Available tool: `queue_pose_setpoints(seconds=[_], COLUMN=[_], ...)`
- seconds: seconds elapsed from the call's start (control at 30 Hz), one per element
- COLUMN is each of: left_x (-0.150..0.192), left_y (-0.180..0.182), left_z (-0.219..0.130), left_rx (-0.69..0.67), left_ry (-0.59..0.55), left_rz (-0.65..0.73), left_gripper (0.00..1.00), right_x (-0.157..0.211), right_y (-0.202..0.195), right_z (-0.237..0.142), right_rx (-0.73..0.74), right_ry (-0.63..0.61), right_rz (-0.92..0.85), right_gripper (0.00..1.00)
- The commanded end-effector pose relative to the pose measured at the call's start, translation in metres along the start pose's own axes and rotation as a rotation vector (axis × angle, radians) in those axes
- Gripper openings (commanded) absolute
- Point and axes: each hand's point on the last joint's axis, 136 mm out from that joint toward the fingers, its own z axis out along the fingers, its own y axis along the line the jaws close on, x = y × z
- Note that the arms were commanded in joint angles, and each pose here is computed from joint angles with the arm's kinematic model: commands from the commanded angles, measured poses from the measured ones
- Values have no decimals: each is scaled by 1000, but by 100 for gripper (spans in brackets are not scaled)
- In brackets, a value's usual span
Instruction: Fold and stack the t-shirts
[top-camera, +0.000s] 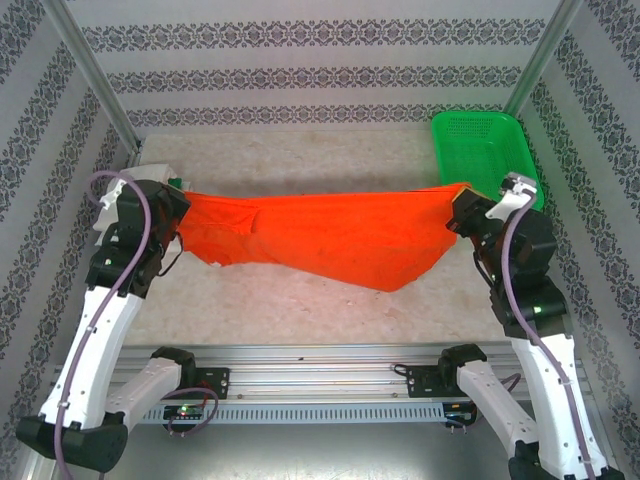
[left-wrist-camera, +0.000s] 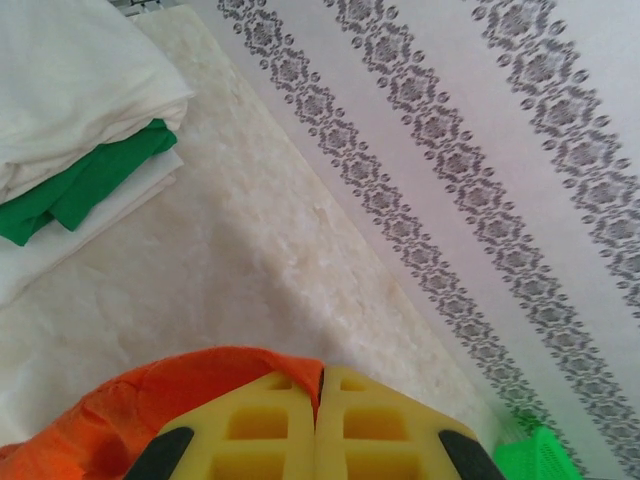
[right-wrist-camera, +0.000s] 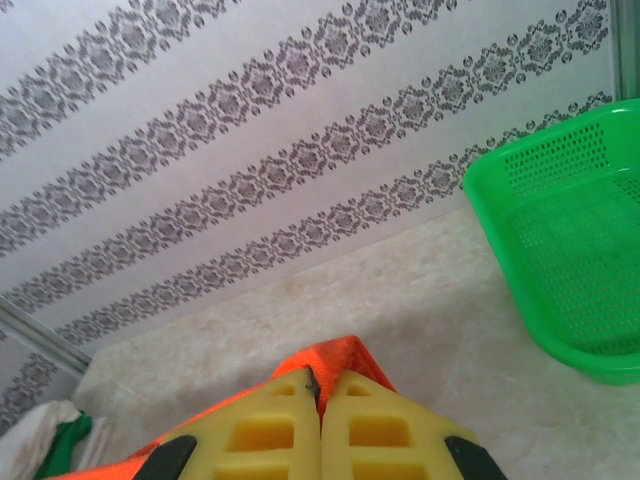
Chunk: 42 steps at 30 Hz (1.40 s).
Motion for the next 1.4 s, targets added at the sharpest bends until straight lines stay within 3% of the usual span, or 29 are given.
queue_pose_setpoints(seconds=[0.0, 0.2, 0.33, 0.47, 0.57, 0.77, 0.9, 1.03, 1.13, 1.23, 1.37], left_x=[-1, -5, -14, -33, -56, -122, -161, -182, -173, -148, -89], left_y=[-1, -35, -59, -94, -129, -187, -219, -229, -213, -174, -98], left_z=[23, 88, 151, 201, 214, 185, 138, 90, 74, 68, 65], left_rx=[-43, -50, -70, -28, 23, 123, 219, 261, 251, 229, 155], left_ry=[-21, -37, -69, -85, -108, -235, -332, -388, -374, -347, -231], left_rz=[59, 101, 145, 128, 121, 117, 98, 118, 133, 113, 66], left_gripper=[0, 0, 0, 0, 0, 0, 0, 0, 0, 0, 0], right_x=[-10, -9, -17, -42, -74, -148, -191, -212, -196, -153, -59], right_y=[-2, -4, -8, 4, 25, 62, 80, 81, 72, 53, 15], right_z=[25, 107, 171, 221, 235, 219, 188, 155, 144, 141, 135], right_rx=[39, 68, 68, 16, -36, -114, -162, -164, -148, -132, -104], right_ry=[-21, 32, 50, 26, -25, -170, -255, -311, -290, -206, -33], right_rz=[-77, -129, -116, -88, -88, -88, -81, -91, -104, -93, -36], right_gripper=[0, 0, 0, 0, 0, 0, 0, 0, 0, 0, 0])
